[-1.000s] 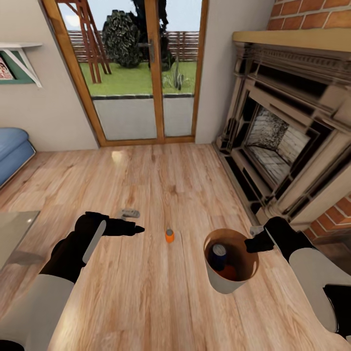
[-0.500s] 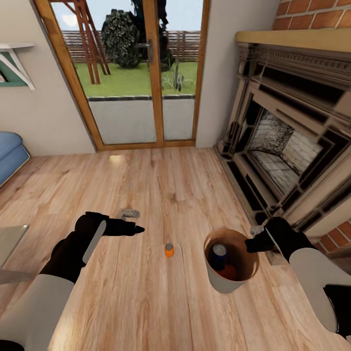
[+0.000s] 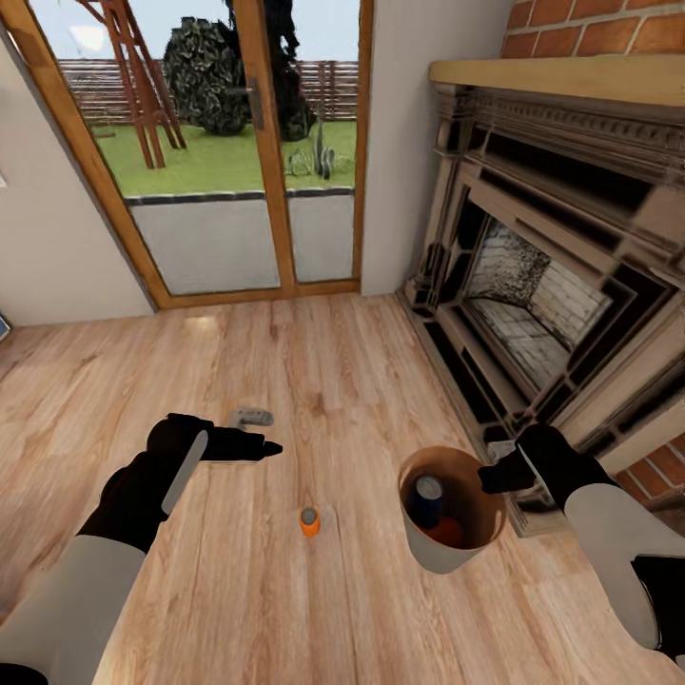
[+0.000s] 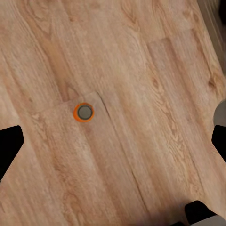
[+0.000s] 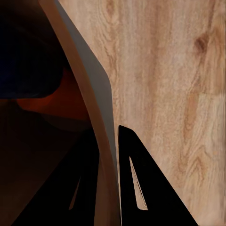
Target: Put the three can of soda from the living room inside the tash can in the kitchen.
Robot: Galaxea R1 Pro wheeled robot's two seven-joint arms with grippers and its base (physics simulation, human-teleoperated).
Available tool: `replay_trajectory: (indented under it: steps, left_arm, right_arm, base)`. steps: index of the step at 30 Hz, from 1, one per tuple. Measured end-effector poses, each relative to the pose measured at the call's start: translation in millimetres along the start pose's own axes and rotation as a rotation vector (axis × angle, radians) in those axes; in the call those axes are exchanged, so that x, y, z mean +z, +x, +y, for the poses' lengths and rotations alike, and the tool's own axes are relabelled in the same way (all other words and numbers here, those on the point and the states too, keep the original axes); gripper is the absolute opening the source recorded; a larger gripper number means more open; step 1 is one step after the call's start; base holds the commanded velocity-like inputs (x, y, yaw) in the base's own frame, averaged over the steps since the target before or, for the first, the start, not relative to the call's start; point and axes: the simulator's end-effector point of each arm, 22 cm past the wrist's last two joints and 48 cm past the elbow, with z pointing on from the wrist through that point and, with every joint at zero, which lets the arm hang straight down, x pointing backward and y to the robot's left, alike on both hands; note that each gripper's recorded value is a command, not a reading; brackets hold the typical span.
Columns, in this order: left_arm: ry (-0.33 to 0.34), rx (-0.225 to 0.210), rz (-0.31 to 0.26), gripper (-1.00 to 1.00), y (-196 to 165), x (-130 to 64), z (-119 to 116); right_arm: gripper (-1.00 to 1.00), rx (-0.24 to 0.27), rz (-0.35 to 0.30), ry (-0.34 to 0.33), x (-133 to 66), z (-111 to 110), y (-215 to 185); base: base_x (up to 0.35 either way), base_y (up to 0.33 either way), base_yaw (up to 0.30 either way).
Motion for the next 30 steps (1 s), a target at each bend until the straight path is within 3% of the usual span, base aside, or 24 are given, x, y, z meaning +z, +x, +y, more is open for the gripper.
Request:
replay_trajectory:
  steps: [13, 30]
  left_arm:
    - [-0.061, -0.020, 0.045, 1.00, 16.7, 8.9, 18.9]
    - [-0.043, -0.021, 0.046, 1.00, 16.3, 13.0, 6.5]
  right_arm:
    - [-1.00, 0.001, 0.000, -0.005, 0.4, 2.4, -0.4]
    - [-1.00, -0.003, 0.001, -0.019, 3.3, 12.8, -1.2]
  base:
    - [0.326, -0.029, -0.016]
    - [0.323, -0.085, 0.000]
